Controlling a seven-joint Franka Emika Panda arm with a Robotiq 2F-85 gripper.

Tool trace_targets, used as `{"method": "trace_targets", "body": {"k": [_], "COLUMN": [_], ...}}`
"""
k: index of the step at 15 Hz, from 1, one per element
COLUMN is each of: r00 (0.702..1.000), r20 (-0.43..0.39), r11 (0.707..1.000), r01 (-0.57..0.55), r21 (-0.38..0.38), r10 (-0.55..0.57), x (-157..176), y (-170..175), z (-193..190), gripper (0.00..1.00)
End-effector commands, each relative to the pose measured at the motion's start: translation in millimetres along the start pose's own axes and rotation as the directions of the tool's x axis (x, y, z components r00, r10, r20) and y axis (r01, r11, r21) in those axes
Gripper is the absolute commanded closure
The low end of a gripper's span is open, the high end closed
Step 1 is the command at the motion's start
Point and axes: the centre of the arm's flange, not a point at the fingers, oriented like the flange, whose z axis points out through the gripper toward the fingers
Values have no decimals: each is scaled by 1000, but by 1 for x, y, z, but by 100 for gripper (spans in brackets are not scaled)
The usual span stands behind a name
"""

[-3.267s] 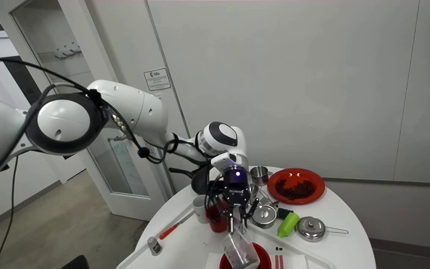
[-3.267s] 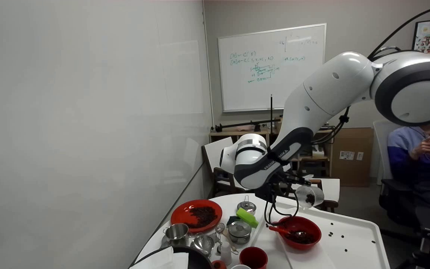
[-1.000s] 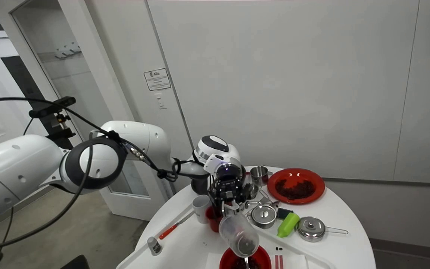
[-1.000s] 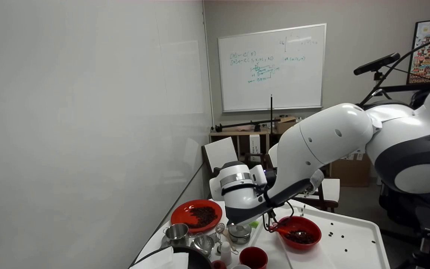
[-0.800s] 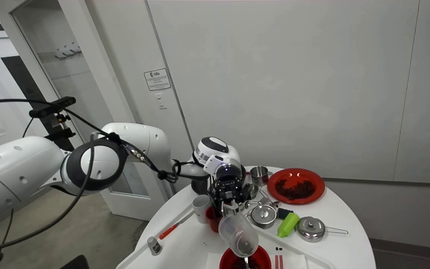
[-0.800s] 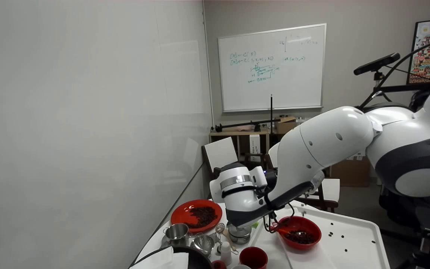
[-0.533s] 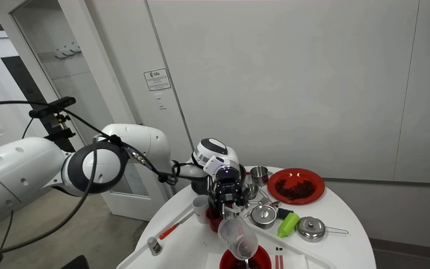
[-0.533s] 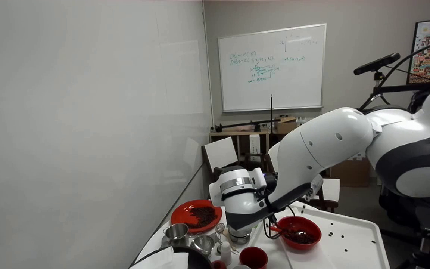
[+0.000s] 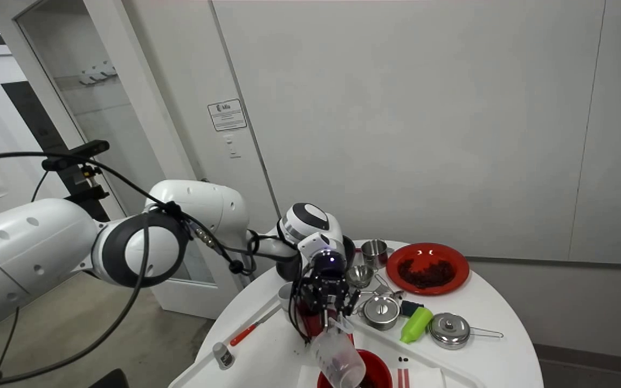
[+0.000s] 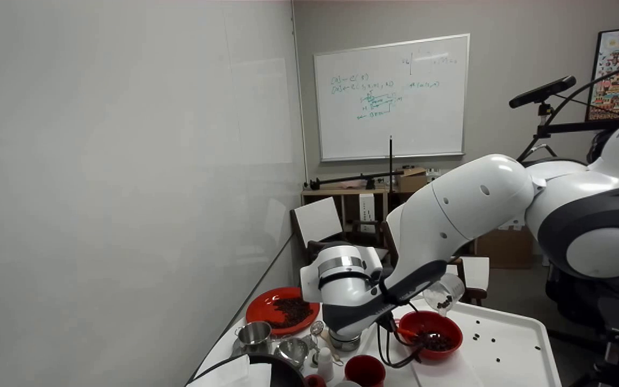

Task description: Pour contents from the jug into the red bowl.

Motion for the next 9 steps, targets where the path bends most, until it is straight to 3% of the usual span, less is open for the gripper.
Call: {"method": "trace_targets", "body": {"k": [1, 4, 9], "r00": [983, 946, 859], "r20": [114, 190, 275], "r11": [990, 965, 901], "r01": [141, 257, 426], "r21": [12, 45, 81], "r10": [-142, -261, -431], "x": [-7, -11, -6], "y": [-5, -8, -8], "z": [-7, -10, -9], "gripper": [91, 91, 91]}}
